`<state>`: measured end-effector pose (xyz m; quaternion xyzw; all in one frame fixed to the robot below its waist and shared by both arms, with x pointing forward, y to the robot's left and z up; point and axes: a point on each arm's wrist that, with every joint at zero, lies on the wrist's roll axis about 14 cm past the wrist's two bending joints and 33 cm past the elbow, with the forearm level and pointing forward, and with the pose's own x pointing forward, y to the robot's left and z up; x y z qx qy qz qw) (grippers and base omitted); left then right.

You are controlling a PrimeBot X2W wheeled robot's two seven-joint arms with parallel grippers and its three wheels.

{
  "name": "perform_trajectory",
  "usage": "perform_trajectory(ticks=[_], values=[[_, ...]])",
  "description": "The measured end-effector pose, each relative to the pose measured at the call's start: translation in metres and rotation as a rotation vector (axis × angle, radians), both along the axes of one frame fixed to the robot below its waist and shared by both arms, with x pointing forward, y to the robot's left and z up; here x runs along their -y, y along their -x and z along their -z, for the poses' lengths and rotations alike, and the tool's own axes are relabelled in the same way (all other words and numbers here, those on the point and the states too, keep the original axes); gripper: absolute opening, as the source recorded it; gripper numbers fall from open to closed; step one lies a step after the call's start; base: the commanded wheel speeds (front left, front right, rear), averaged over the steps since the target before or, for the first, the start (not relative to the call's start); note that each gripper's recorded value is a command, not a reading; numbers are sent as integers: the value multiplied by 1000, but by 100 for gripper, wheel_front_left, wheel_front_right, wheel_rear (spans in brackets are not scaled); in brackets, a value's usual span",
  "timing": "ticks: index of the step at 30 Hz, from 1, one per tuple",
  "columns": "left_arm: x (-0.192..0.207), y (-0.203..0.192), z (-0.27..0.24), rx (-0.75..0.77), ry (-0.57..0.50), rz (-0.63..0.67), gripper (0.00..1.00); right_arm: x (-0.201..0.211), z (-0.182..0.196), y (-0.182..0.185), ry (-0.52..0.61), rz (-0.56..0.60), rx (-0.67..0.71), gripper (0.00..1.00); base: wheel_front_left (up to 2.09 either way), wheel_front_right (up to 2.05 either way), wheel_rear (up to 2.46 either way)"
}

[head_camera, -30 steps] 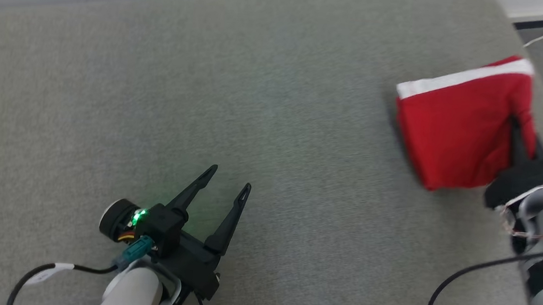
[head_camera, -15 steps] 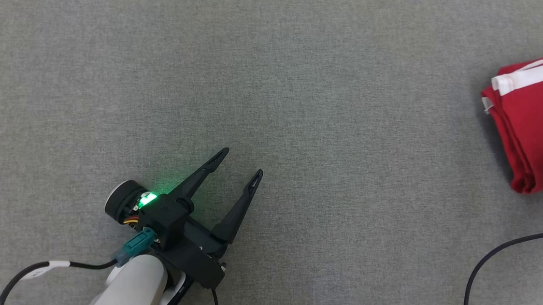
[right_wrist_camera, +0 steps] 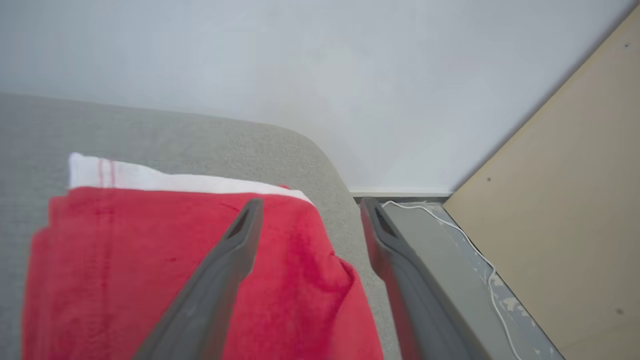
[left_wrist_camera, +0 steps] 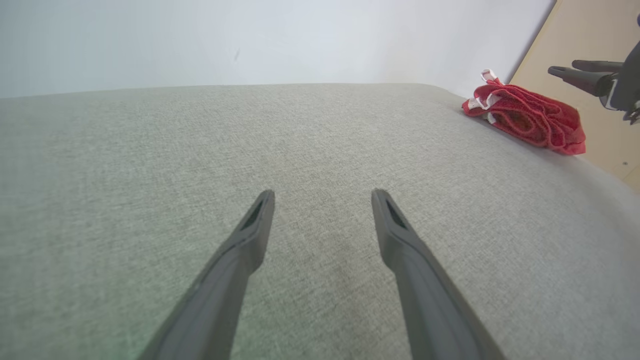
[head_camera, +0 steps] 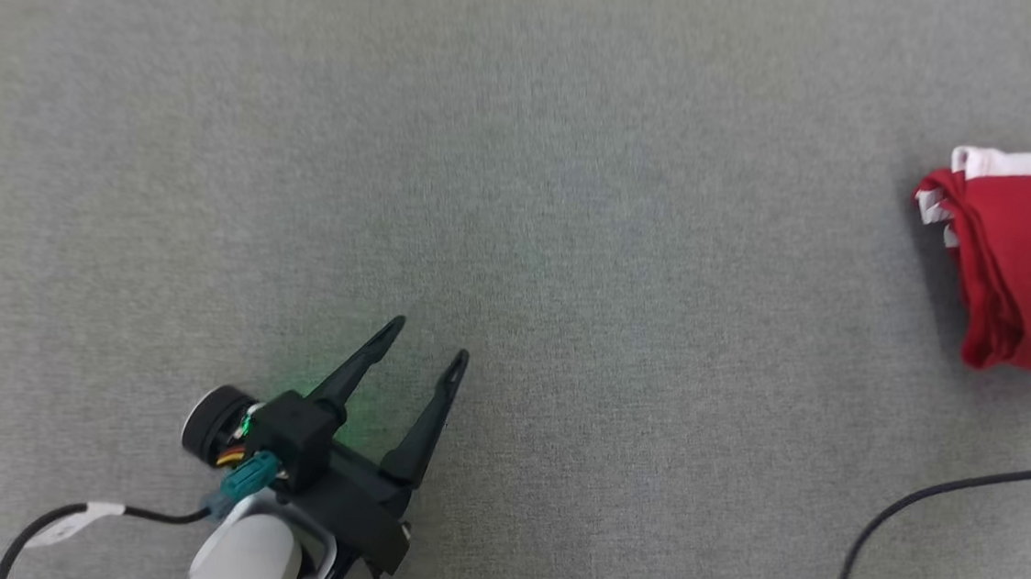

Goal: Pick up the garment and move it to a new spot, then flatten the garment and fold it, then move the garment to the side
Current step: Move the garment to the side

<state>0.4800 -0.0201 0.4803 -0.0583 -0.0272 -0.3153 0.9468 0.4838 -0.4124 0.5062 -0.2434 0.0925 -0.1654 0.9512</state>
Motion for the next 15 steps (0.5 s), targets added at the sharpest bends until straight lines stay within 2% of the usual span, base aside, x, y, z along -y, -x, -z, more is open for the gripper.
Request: perform_trajectory(ticks=[5, 15], values=[[-18, 8, -8, 0, 1, -62, 100, -53, -14, -6, -50, -127, 85, 100, 0, 0, 0], [-62, 28, -27, 36, -35, -212, 100, -142, -13, 18, -227, -333, 155, 100, 0, 0, 0]])
